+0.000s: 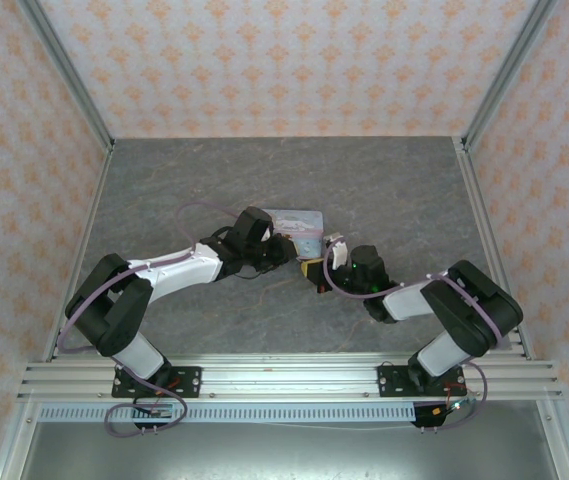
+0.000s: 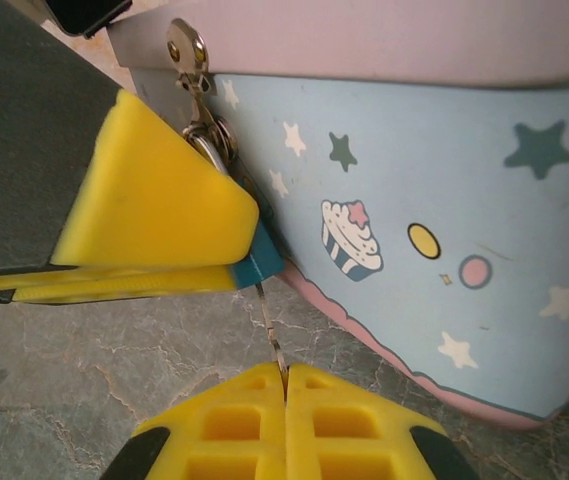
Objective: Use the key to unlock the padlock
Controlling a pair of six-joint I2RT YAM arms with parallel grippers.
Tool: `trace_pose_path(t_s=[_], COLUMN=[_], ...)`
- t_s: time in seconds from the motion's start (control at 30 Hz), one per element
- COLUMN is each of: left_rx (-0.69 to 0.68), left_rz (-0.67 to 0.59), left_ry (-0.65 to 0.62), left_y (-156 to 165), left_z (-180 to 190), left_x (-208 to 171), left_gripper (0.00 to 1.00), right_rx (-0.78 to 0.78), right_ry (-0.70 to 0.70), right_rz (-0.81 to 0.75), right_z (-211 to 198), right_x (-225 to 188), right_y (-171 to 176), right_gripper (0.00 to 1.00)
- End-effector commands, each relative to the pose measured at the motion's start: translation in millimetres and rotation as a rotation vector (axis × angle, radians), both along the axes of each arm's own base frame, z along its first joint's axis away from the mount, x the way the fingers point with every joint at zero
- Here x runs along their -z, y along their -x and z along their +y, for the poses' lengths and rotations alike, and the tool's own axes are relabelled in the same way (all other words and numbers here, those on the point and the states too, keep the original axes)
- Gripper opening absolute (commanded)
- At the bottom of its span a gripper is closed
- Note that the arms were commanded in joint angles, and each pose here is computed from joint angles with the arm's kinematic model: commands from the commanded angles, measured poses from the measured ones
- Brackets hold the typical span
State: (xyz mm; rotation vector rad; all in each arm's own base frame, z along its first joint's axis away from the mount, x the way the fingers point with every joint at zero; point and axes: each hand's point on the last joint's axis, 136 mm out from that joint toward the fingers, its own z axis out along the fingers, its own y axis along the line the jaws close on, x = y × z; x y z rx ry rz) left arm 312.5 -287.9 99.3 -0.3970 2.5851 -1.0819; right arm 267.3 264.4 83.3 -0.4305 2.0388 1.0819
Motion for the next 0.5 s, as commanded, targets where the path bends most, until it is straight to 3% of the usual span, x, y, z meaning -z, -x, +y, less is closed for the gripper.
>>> trace_pose_path(t_s=[0.0, 0.47], left_rx=[0.000, 0.023], left_rz=[-0.038, -0.034], left_ry=[0.016, 0.087], left_y=[-6.5, -5.2], left_z=[0.6, -10.0], left_x=[-15.8, -27.0], left_gripper=[0.16, 0.16], right_rx=[-0.007, -0.021], right_ry=[-0.033, -0.048], right_rz=[-0.048, -0.049], right_z=[-0.1, 6.8], right_x=[-15.4, -13.8], right_y=[0.4, -5.4], right_gripper=[0.00, 0.00])
